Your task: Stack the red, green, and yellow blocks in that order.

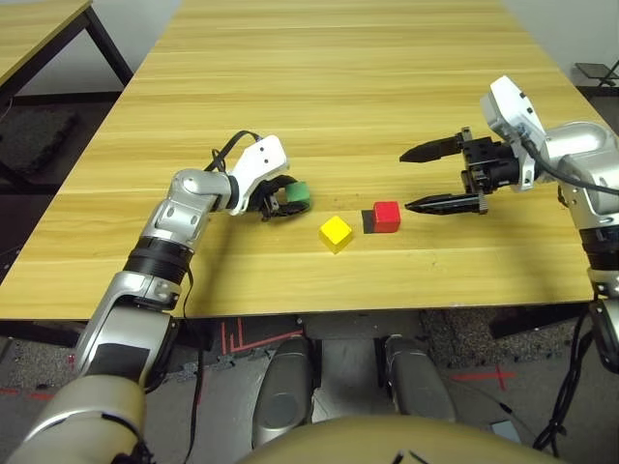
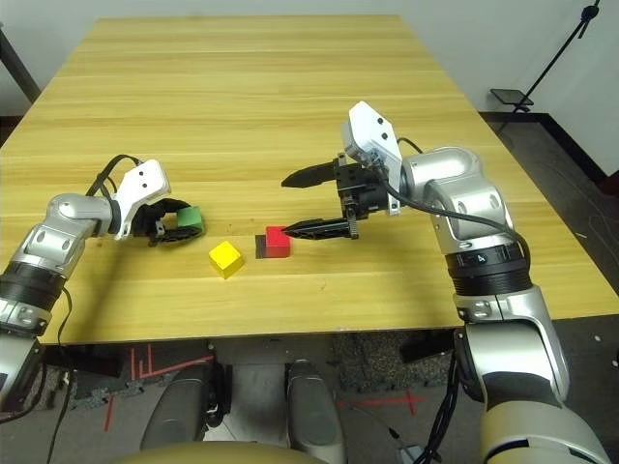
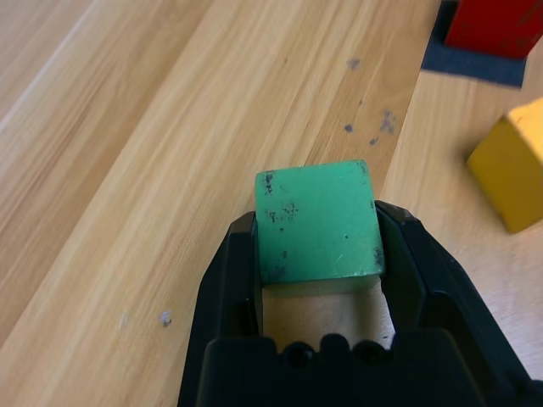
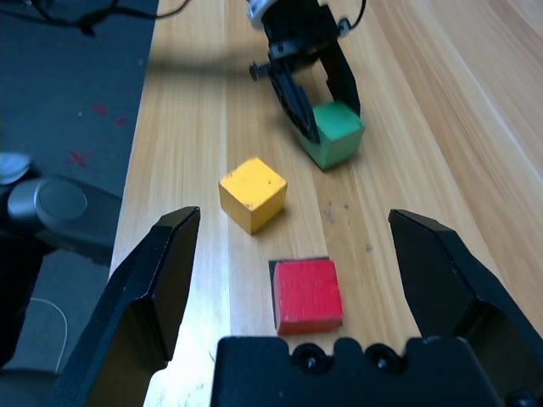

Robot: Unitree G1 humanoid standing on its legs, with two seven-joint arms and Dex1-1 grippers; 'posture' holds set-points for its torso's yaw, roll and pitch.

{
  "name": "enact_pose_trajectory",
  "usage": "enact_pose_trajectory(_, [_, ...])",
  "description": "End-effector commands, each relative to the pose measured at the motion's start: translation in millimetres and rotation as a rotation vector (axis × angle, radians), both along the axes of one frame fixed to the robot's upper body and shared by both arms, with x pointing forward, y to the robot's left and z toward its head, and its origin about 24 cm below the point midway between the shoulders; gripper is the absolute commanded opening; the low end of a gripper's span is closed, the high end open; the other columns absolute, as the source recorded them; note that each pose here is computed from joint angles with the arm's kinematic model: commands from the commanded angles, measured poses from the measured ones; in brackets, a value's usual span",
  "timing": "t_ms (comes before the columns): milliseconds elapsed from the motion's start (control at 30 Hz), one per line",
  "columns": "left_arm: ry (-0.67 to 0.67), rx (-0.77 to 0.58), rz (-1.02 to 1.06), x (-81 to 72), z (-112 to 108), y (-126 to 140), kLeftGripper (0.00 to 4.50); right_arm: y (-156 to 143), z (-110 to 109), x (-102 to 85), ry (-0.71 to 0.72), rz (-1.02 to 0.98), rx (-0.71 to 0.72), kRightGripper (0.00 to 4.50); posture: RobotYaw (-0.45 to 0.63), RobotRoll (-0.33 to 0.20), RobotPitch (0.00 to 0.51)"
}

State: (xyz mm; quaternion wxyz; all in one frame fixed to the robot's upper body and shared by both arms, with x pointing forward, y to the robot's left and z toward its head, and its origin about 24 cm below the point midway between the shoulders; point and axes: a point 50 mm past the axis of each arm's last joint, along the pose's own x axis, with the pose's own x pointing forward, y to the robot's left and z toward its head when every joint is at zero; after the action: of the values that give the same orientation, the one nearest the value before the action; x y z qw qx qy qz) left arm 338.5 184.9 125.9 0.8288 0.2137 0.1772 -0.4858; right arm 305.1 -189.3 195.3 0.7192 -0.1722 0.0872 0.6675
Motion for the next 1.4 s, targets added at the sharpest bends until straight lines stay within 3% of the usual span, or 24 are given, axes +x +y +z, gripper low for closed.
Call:
enact_pose_trajectory(33, [-0.042, -0.035, -0.047, 1.3, 31.3, -13.5, 2.05, -13.0, -8.5, -5.6, 0.030, -0.010, 0.001, 4.50, 0.16, -0.108, 0.080])
enact_pose_trajectory(233, [-0.040, -0.123, -0.173, -9.0, 61.5, -56.0, 2.05, -30.6, -23.0, -13.3, 0.069, -0.072, -0.014, 4.50, 0.14, -0.096, 0.081])
enact_pose_trajectory(467, [-0.004, -0.131, -0.287, -10.6, 56.5, -93.9, 2.05, -41.9, -32.0, -18.6, 0.072, -0.136, -0.022, 4.50, 0.08, -0.079, 0.079])
enact_pose_trajectory(967, [0.027, -0.100, -0.409, -0.8, 32.5, -113.1, 2.05, -55.3, -35.0, -38.7, 0.063, -0.253, -0.008, 4.50, -0.06, -0.053, 0.072])
enact_pose_trajectory(1400, [0.042, -0.109, -0.454, 4.2, 17.6, -128.5, 2.05, -56.0, -31.0, -49.1, 0.060, -0.301, 0.001, 4.50, -0.11, -0.051, 0.090])
